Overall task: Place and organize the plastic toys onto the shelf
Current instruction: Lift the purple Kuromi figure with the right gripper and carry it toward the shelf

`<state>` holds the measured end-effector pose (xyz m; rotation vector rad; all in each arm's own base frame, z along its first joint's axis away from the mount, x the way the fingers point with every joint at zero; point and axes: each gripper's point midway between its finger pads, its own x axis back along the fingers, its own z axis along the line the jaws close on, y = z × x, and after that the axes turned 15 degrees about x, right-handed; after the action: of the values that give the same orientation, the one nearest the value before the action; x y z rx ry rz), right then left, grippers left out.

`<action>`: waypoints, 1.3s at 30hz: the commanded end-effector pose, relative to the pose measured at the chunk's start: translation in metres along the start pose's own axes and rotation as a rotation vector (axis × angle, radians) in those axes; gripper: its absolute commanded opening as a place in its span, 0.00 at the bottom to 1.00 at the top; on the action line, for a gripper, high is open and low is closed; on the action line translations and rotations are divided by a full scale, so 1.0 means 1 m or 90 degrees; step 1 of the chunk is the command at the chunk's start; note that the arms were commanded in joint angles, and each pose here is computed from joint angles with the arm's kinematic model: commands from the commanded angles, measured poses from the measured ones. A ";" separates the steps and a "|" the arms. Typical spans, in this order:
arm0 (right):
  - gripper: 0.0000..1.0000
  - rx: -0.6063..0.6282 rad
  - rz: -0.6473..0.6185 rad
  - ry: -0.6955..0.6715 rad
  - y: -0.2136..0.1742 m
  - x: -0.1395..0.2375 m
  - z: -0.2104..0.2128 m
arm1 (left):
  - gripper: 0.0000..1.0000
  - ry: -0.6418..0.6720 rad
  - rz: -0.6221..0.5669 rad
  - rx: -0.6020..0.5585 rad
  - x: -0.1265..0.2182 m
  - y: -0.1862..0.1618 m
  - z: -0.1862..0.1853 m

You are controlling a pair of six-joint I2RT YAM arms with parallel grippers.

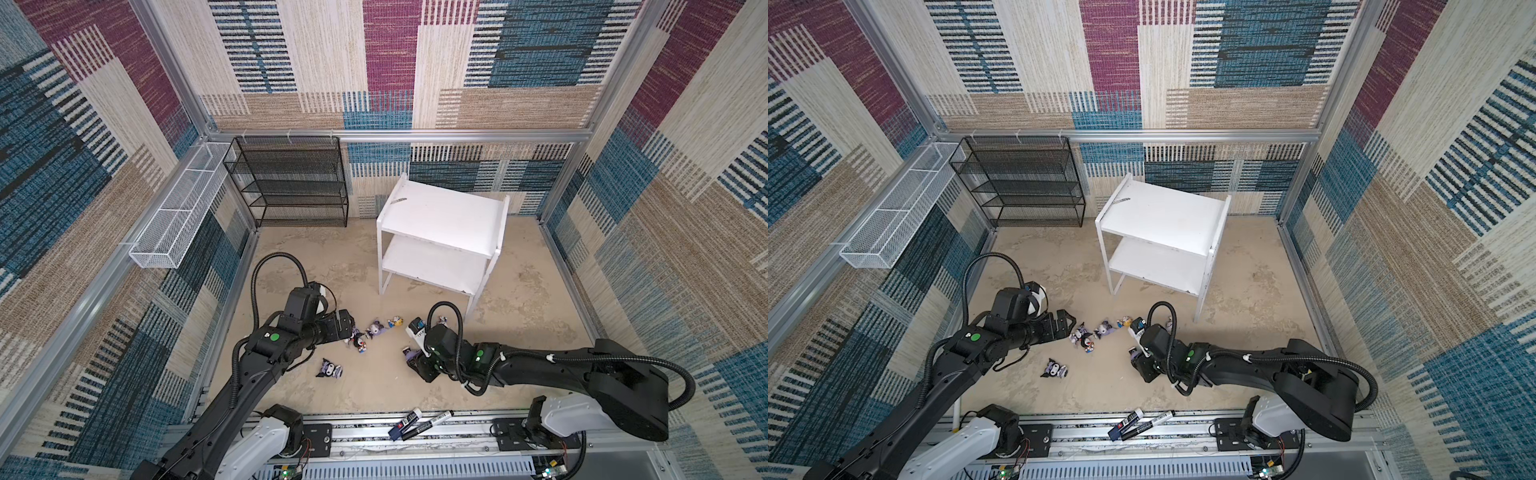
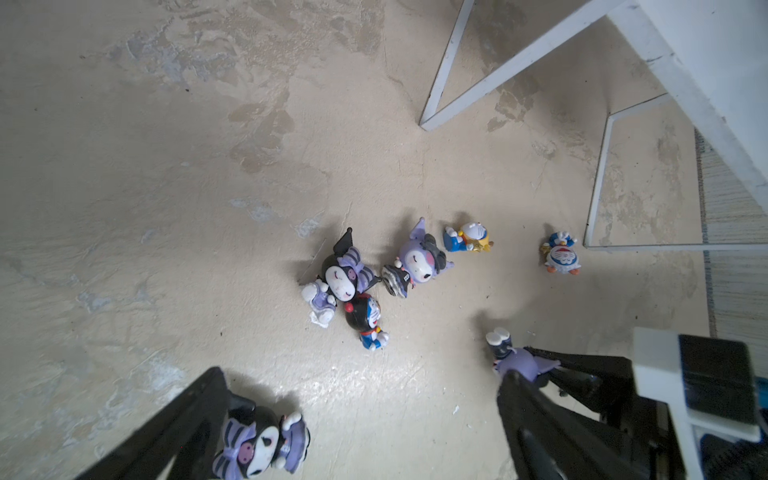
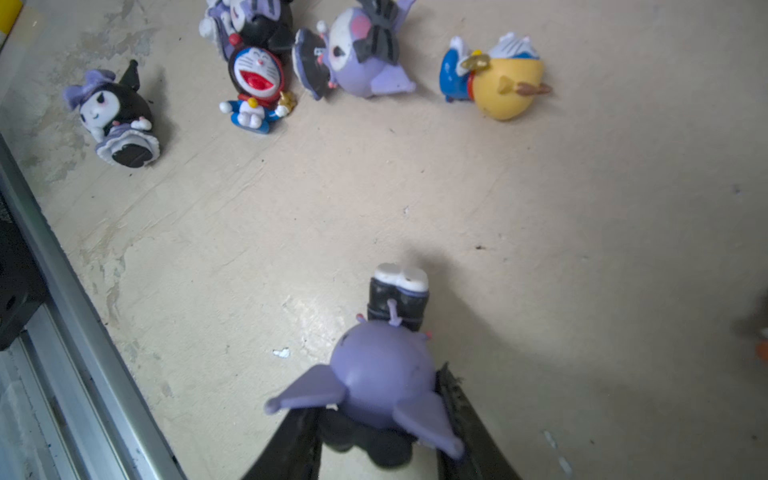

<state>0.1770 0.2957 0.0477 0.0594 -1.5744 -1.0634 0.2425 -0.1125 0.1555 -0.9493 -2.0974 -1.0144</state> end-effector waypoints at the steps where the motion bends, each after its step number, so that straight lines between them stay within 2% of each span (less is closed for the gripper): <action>1: 0.32 0.014 -0.022 0.015 0.011 -0.001 0.006 | 1.00 -0.019 -0.002 -0.006 0.001 0.002 -0.007; 7: 0.37 0.006 -0.012 -0.025 0.006 0.002 -0.005 | 1.00 -0.025 0.005 -0.008 -0.003 0.003 -0.010; 12: 0.46 -0.004 -0.009 -0.050 0.000 0.008 -0.013 | 1.00 -0.024 0.012 -0.007 -0.008 0.002 -0.010; 18: 0.62 -0.011 0.000 -0.064 -0.007 0.012 -0.017 | 1.00 -0.033 0.017 -0.006 -0.009 0.001 -0.013; 23: 0.62 -0.019 0.005 -0.080 -0.011 0.018 -0.021 | 1.00 -0.034 0.015 -0.004 -0.008 0.001 -0.012; 30: 0.53 -0.018 0.010 -0.082 -0.016 0.021 -0.016 | 1.00 -0.040 0.017 -0.006 -0.010 0.001 -0.014; 39: 0.53 0.001 0.022 -0.078 -0.011 0.009 -0.003 | 1.00 -0.042 0.018 -0.006 -0.009 0.000 -0.015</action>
<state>0.1669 0.2768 0.0453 -0.0314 -1.6728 -1.0356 0.2480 -0.1267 0.1522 -1.0271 -2.1081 -0.9794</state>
